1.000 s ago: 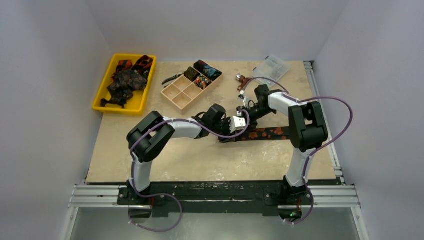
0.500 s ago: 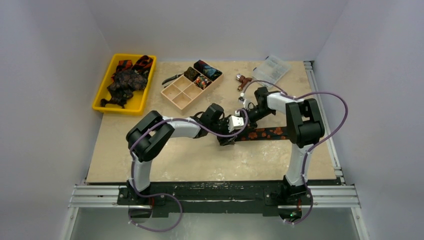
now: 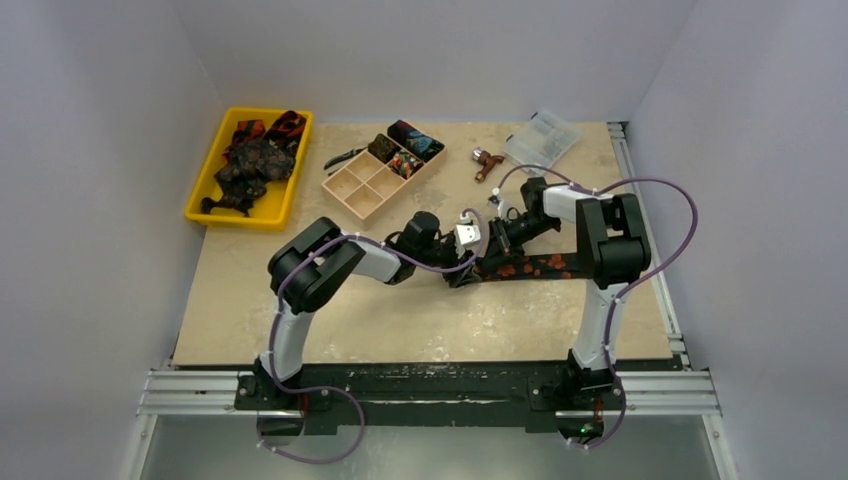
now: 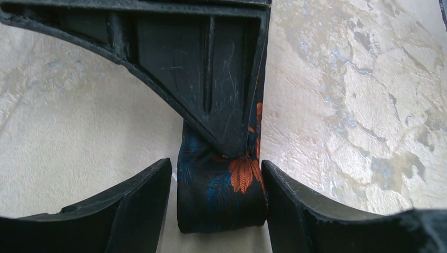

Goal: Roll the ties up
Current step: Roll the tie at the center of the board.

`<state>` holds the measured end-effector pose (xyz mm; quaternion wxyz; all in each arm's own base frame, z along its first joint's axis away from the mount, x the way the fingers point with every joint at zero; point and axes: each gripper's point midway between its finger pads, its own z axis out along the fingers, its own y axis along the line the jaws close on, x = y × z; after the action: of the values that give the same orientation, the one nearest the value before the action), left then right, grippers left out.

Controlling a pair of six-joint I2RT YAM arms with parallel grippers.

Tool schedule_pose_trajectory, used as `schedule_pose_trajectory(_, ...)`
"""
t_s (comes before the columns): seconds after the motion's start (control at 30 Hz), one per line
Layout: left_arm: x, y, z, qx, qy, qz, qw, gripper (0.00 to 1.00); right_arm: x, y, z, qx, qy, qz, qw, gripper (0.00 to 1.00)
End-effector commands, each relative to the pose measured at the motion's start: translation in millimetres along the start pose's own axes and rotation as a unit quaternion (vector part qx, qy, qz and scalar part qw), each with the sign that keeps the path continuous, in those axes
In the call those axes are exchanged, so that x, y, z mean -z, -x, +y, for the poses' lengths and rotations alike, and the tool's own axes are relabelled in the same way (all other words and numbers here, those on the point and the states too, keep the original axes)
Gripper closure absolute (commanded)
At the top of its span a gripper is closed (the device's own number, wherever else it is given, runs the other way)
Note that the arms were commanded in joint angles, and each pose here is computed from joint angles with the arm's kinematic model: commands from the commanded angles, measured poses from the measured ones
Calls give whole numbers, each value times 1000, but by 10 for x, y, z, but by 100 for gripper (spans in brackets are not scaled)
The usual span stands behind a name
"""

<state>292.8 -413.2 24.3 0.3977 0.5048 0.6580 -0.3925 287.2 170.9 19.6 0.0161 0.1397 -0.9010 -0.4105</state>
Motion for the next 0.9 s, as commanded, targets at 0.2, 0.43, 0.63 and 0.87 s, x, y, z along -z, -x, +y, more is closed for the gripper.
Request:
schedule_pose_trajectory(0.2,49,-376,-78,-36,14,53,998,69,-72,-17,-453,38,-99,7,994,85)
schedule_pose_trajectory(0.43,363,-799,-105,-60,28,167,984,70,188,94,75,59,-36,-14,998,54)
schedule_pose_trajectory(0.63,337,-801,-72,-61,33,197,978,67,152,18,436,34,22,-30,999,48)
schedule_pose_trajectory(0.87,315,-810,-93,-82,26,220,972,67,-4,100,320,24,8,-18,1000,59)
